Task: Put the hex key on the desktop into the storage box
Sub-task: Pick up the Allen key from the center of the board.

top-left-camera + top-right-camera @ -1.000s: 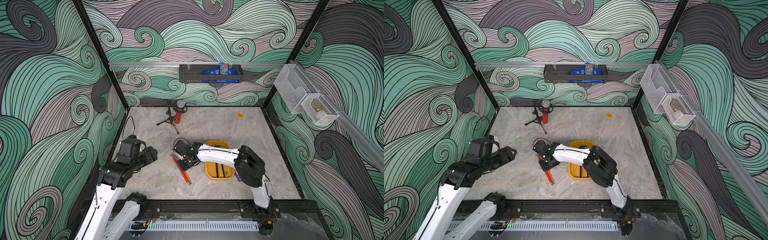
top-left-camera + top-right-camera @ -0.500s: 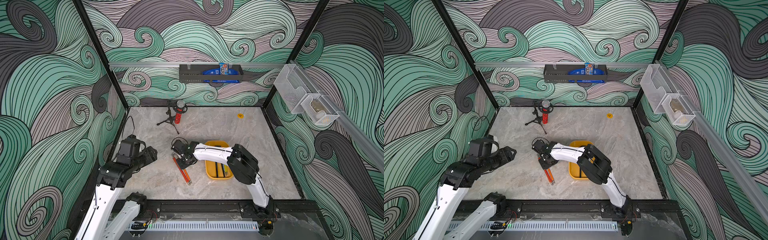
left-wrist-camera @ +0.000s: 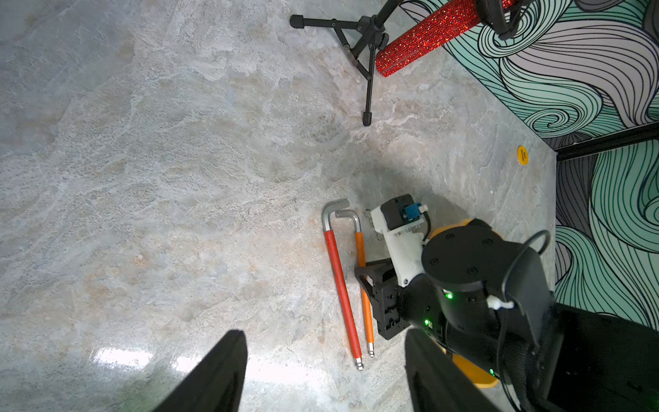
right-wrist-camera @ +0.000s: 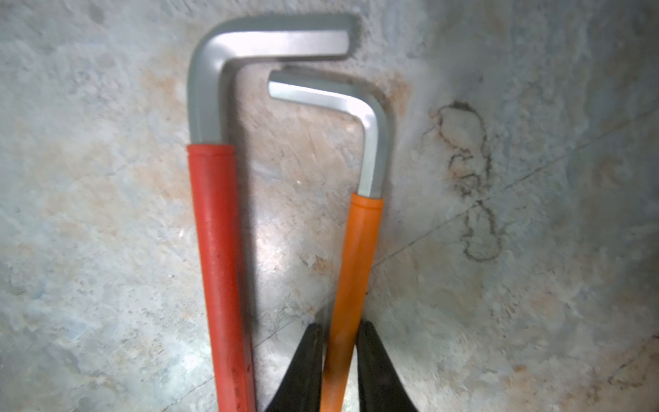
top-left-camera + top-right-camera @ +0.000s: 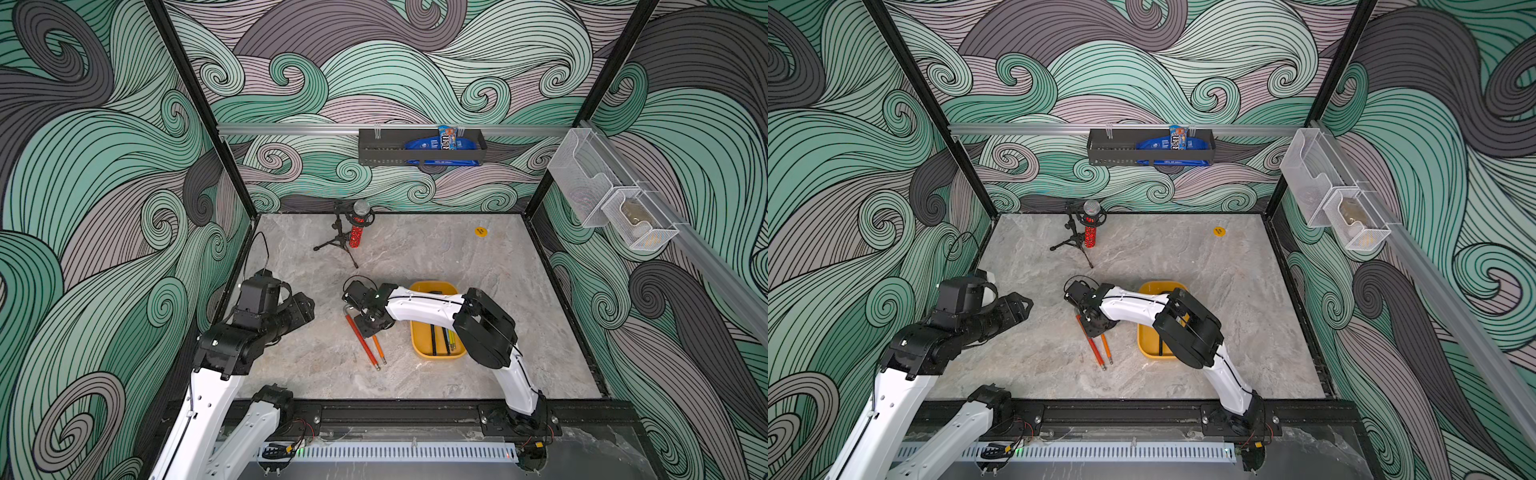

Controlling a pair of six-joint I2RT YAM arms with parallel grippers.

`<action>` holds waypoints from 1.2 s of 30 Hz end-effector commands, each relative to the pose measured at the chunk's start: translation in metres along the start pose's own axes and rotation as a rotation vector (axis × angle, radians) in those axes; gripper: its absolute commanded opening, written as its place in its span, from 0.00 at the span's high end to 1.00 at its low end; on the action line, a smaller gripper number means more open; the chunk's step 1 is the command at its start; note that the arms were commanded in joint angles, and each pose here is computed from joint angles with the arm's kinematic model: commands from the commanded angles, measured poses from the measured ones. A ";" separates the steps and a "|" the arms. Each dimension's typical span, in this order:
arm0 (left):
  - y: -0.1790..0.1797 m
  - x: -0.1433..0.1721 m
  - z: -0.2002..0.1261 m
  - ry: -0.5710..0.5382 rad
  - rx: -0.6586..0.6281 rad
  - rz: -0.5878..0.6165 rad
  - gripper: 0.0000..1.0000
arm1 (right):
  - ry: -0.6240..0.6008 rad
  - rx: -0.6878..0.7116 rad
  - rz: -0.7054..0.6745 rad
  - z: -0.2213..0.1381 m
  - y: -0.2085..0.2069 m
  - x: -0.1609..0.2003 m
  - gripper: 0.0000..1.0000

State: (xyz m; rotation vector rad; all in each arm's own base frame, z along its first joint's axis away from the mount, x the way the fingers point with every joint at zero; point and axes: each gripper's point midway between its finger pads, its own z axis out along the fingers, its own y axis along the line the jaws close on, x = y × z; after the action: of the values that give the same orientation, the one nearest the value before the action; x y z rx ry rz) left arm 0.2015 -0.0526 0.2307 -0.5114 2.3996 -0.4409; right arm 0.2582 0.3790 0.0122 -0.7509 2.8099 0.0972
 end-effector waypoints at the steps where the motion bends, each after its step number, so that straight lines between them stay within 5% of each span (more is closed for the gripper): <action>1: -0.003 -0.005 -0.005 -0.017 0.006 0.013 0.27 | 0.103 0.097 0.026 0.030 -0.021 0.025 0.79; 10: -0.002 -0.004 -0.004 -0.014 -0.002 0.019 0.27 | 0.115 0.073 0.074 0.033 -0.022 0.022 1.00; 28: -0.005 -0.007 -0.001 -0.016 0.006 0.019 0.27 | -0.157 -0.065 0.232 -0.084 -0.038 -0.054 1.00; 36: -0.005 -0.005 0.000 -0.013 0.012 0.016 0.27 | -0.203 -0.061 0.335 -0.123 -0.084 -0.047 1.00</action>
State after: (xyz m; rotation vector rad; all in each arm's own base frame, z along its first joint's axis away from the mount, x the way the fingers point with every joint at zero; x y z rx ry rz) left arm 0.2039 -0.0532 0.2290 -0.5125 2.4079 -0.4380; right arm 0.3184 0.3357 0.1345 -0.3210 2.6987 0.3051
